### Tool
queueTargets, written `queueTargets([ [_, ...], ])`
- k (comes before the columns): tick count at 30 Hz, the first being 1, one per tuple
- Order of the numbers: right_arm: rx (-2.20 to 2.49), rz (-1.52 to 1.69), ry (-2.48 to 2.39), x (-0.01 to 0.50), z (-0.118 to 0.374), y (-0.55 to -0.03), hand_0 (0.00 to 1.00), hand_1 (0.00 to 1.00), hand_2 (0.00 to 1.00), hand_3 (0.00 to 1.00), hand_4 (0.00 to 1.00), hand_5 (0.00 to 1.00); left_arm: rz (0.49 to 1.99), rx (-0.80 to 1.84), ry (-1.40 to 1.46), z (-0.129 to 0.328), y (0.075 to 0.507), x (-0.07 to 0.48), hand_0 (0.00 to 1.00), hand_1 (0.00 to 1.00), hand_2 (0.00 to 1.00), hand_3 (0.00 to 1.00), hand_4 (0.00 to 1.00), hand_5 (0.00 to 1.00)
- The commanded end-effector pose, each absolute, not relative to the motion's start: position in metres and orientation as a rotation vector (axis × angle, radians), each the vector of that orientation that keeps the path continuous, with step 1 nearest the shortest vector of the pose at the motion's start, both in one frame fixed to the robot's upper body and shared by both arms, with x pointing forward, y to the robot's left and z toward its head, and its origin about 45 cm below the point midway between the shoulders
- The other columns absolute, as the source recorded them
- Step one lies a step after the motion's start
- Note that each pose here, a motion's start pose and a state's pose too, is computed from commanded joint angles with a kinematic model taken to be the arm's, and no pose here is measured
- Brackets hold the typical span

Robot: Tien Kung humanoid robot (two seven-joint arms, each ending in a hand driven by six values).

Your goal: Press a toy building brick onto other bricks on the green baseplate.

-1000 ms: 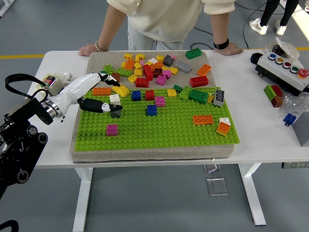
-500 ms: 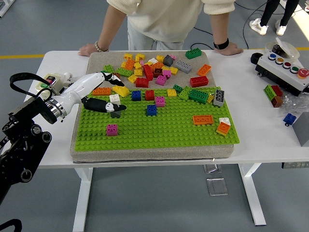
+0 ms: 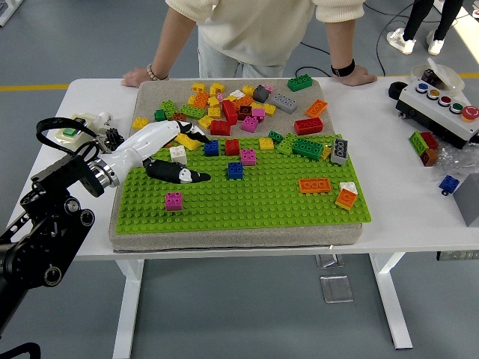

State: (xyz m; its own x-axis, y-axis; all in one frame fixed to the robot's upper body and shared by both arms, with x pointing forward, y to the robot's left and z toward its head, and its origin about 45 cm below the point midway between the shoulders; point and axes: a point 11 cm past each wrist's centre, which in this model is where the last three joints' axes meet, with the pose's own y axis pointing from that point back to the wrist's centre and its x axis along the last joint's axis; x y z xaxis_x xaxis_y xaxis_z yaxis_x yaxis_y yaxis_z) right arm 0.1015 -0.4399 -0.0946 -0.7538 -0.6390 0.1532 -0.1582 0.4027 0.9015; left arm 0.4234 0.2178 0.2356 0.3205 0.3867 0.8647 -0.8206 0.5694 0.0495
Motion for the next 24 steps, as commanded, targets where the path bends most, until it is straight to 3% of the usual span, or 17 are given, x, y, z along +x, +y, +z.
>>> queueTargets([
  [24, 0.674, -1.324, -2.178, 0.098, -0.095, -0.439, 0.725, 0.658, 0.705, 0.579, 0.907, 0.495, 0.726, 0.562, -0.905, 0.218, 0.202, 0.420, 0.883, 0.721, 0.700, 0.637, 0.998, 0.443],
])
